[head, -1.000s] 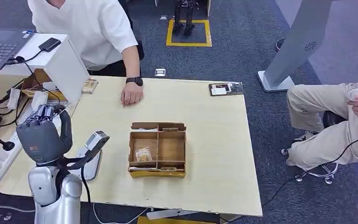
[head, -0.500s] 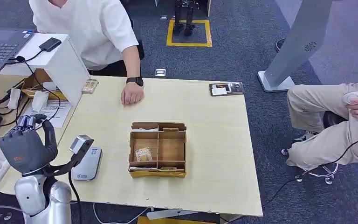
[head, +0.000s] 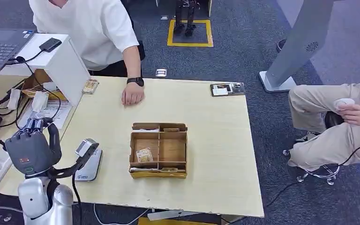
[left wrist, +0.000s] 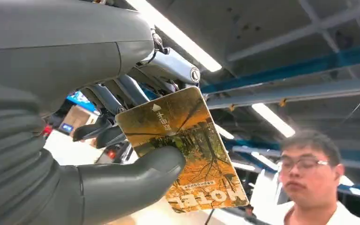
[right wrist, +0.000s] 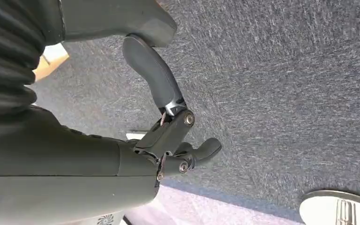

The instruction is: Pass the card to the sensor for recognition and then transmit it.

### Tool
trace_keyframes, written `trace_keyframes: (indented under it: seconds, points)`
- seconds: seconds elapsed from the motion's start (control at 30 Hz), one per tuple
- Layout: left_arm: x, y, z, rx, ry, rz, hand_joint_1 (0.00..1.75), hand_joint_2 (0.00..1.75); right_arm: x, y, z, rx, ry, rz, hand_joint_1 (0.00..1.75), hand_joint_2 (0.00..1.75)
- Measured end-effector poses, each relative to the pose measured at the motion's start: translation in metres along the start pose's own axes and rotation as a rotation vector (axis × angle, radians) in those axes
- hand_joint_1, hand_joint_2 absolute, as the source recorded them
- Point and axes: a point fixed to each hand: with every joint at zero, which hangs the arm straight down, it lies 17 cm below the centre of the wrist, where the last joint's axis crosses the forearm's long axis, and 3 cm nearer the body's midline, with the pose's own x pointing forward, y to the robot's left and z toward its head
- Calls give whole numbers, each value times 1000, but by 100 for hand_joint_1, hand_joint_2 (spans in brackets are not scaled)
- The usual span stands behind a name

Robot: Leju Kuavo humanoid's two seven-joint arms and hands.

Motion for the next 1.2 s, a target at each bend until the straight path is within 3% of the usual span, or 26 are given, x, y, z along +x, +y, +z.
trace_keyframes:
  seconds: [0.7,1.2]
  points:
    - [18,-66,66,-235,117,72,175,175,-9,-3,-1,-6,20,-14,0,175]
    - [38,-89,92,-322,72,80,175,175,-10,-6,-2,-11,23,-16,0,175]
